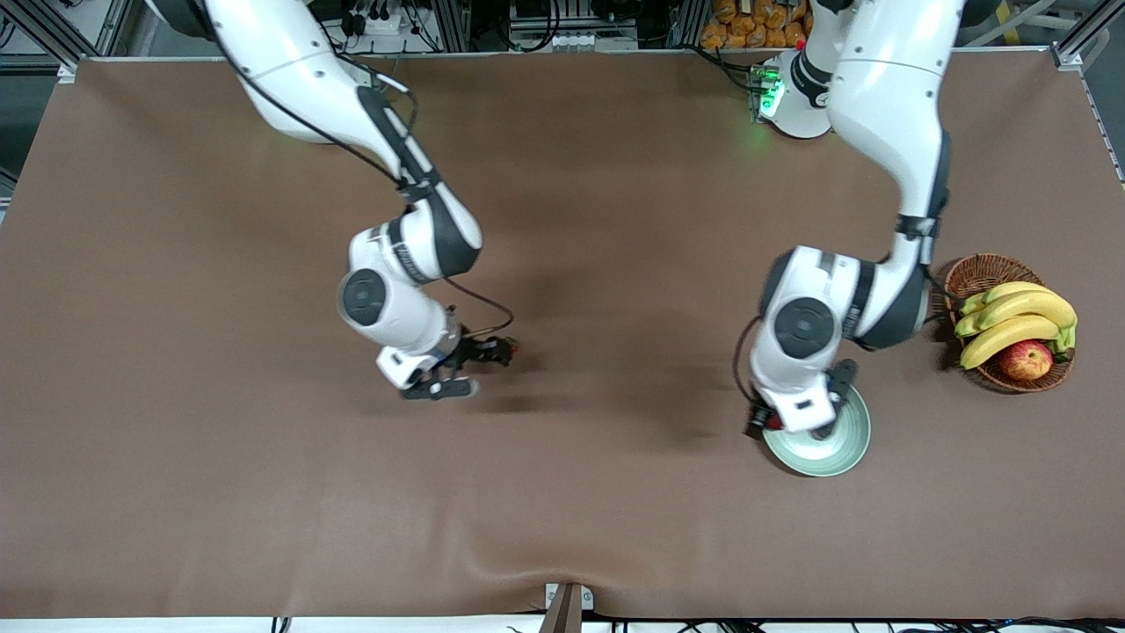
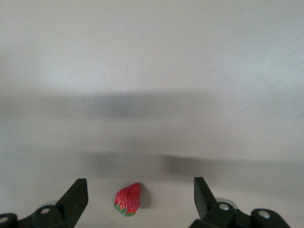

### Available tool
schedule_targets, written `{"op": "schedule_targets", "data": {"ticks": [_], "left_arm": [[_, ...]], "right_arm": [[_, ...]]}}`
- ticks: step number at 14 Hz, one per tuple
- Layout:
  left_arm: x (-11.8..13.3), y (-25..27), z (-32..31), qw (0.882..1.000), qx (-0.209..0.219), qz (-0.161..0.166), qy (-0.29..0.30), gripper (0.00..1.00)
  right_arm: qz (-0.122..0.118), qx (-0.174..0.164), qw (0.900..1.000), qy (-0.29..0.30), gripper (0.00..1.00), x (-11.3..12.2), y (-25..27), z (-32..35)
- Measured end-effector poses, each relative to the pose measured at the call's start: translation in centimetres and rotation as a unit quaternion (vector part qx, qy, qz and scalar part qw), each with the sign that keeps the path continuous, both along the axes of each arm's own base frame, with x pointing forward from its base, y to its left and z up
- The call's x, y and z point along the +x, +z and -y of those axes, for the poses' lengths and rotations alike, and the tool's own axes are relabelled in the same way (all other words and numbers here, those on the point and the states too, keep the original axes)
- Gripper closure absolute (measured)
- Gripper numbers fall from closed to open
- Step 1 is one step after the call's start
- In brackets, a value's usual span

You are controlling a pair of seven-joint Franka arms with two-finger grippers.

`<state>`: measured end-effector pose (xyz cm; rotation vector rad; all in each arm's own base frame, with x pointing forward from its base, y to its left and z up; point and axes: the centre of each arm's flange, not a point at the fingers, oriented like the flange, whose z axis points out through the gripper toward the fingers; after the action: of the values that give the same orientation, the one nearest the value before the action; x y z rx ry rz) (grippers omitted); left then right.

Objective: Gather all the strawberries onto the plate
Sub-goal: 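Set the last strawberry mid-table with the right gripper while the left returns, then lower the left gripper and grasp the last strawberry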

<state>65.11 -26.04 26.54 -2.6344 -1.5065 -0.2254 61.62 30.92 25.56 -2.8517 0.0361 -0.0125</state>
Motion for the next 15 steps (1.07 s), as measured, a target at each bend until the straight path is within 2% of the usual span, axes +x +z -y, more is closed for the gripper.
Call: {"op": "schedule_targets", "data": {"ticks": [3, 5, 7, 9, 11, 13, 15], "left_arm": [[-2.4, 1.1, 7.4, 0.999, -0.022, 0.009, -0.036, 0.00], [-4.0, 1.8, 12.6, 0.998, -0.046, 0.016, -0.050, 0.00], [-5.6, 1.7, 17.7, 0.996, -0.063, 0.027, -0.064, 0.00], [-8.0, 0.4, 22.9, 0.993, -0.080, 0.043, -0.081, 0.00], [-10.3, -2.0, 27.1, 0.987, -0.102, 0.066, -0.110, 0.00], [-12.4, -4.4, 29.9, 0.979, -0.116, 0.087, -0.141, 0.00], [-13.9, -6.2, 31.6, 0.970, -0.108, 0.101, -0.194, 0.00]], "right_arm": [[-0.029, 0.009, 0.999, -0.024, 0.00, 1.9, 6.9, 6.6], [-0.047, -0.013, 0.998, -0.039, 0.00, 2.5, 13.1, 14.3], [-0.066, -0.050, 0.995, -0.061, 0.00, 1.6, 19.8, 23.9], [-0.086, -0.079, 0.990, -0.078, 0.00, -0.9, 26.0, 31.5], [-0.084, -0.090, 0.989, -0.082, 0.00, -2.7, 30.3, 35.2], [-0.080, -0.093, 0.990, -0.076, 0.00, -3.7, 32.6, 37.2], [-0.067, -0.101, 0.990, -0.068, 0.00, -4.4, 34.2, 39.2]]}}
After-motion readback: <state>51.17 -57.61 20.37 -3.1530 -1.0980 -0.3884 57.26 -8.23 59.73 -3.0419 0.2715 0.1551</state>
